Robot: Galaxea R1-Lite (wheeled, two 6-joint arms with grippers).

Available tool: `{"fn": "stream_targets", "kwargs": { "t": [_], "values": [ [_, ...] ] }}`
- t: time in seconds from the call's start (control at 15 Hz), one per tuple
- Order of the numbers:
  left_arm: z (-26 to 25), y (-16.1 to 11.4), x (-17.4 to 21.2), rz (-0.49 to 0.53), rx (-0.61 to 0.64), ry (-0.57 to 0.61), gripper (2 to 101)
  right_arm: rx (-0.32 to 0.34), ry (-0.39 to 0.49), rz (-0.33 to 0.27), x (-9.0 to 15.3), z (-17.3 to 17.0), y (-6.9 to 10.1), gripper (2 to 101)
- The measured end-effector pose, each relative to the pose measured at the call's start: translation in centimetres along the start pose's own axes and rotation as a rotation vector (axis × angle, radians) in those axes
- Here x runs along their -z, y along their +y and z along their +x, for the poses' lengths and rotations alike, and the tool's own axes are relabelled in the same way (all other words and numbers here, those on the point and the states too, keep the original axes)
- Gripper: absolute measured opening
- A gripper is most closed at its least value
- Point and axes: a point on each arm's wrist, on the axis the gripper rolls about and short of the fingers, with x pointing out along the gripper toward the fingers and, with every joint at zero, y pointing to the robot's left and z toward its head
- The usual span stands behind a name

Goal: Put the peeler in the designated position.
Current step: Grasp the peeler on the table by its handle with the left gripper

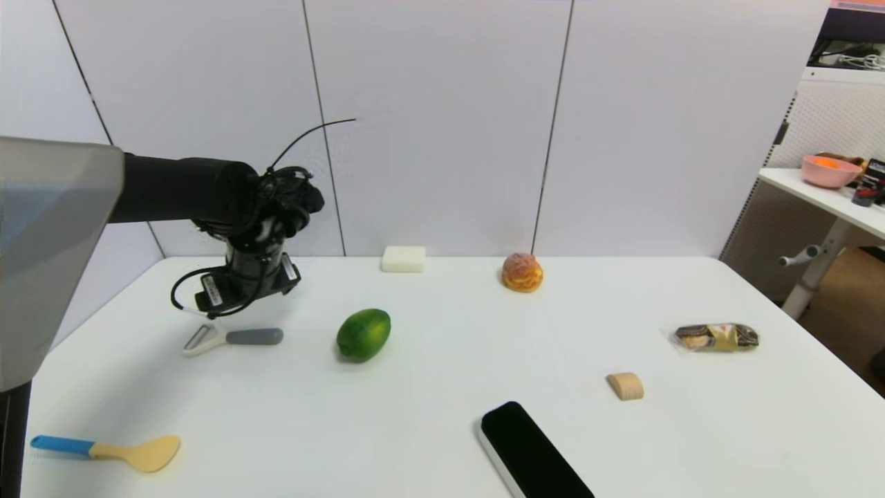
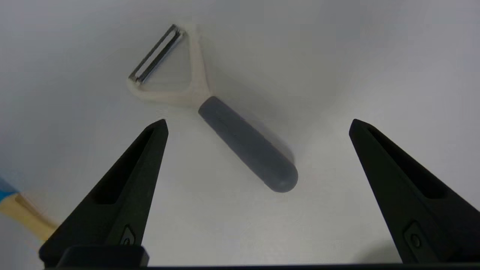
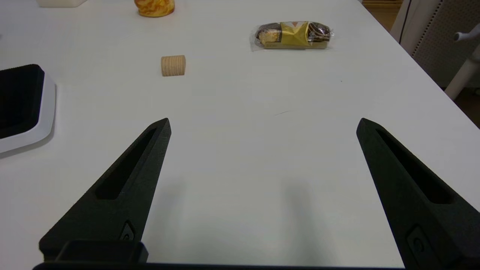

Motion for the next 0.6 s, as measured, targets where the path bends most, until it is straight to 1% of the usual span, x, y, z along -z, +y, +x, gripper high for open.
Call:
{"fn": "stream_targets", "kwargs": {
  "t": [0.13,0.33,0.6],
  "values": [
    [-0.2,0.1,0.8,-0.085,-0.039,0.027,97.9,0.000,0.000,0.000,0.0,0.0,0.0,98.0],
    [0.4,-0.1,1.1,-0.206,-0.075,0.011,97.9,0.000,0.000,0.000,0.0,0.0,0.0,98.0],
    [2.2,-0.1,-0.3,-0.271,-0.113,-0.019,97.9,0.000,0.000,0.000,0.0,0.0,0.0,98.0]
  ]
}}
